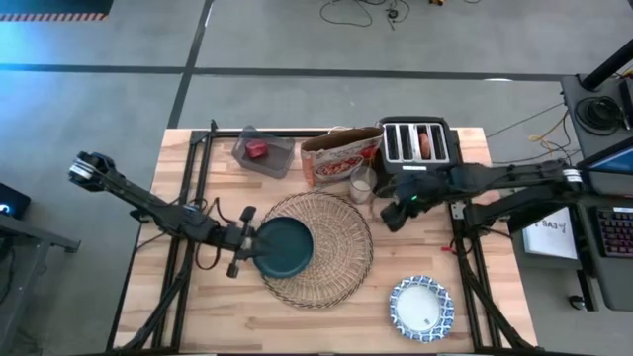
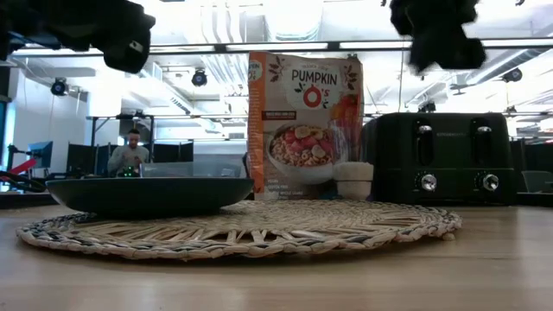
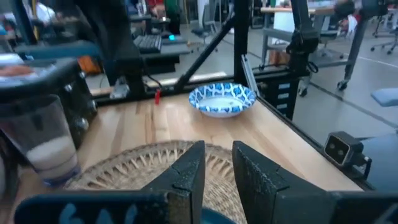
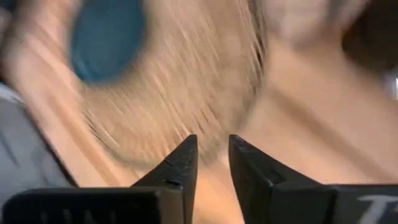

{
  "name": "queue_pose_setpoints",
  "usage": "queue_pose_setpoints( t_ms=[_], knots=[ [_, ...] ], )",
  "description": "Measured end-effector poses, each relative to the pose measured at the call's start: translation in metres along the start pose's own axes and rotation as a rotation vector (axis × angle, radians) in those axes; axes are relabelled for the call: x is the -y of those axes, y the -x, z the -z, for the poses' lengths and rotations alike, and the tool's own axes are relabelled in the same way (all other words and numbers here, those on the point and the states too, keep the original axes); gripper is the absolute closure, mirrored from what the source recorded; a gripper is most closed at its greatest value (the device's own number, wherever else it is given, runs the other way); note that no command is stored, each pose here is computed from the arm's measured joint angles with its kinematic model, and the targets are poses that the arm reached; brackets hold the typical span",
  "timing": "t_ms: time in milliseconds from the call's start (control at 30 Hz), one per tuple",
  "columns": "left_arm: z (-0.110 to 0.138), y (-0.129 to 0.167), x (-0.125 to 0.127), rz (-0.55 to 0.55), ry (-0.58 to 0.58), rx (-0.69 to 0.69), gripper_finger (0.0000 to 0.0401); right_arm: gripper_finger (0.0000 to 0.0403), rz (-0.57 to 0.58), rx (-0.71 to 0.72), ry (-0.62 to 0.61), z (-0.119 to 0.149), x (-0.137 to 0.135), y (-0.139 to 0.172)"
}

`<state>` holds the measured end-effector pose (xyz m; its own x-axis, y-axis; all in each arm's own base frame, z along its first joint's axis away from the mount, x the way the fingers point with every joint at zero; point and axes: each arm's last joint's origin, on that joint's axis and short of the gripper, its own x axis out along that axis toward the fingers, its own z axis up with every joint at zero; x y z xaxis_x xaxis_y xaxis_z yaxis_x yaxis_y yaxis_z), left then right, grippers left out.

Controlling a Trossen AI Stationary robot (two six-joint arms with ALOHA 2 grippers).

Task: Arrange a breakfast setting
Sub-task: Put the white patterned bowl on the brown table mat

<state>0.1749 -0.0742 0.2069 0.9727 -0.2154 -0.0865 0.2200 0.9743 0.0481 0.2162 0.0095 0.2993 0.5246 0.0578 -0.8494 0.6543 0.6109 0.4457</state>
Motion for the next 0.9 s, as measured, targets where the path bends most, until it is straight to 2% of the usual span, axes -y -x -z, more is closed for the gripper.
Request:
queue_pose_setpoints(
  t_ms=[133,300,633,900],
  knots=[
    [-0.008,0.009,-0.003,-0.005,-0.032,0.056,0.0335,0.03,0.098,-0.183,0.032,0.009,-0.01,-0.015],
    [-0.013,0.016,-0.004,-0.009,-0.071,0.088,0.0335,0.0302,0.179,-0.302,0.158,0.031,-0.029,-0.027],
    [-0.012,0.013,-0.001,0.049,-0.104,0.078,0.0335,0.0322,0.233,-0.45,0.41,0.094,-0.06,-0.053],
    [-0.011,0.007,0.006,0.073,-0.111,0.106,0.0335,0.0335,0.259,-0.531,0.643,0.13,-0.067,-0.068]
  ],
)
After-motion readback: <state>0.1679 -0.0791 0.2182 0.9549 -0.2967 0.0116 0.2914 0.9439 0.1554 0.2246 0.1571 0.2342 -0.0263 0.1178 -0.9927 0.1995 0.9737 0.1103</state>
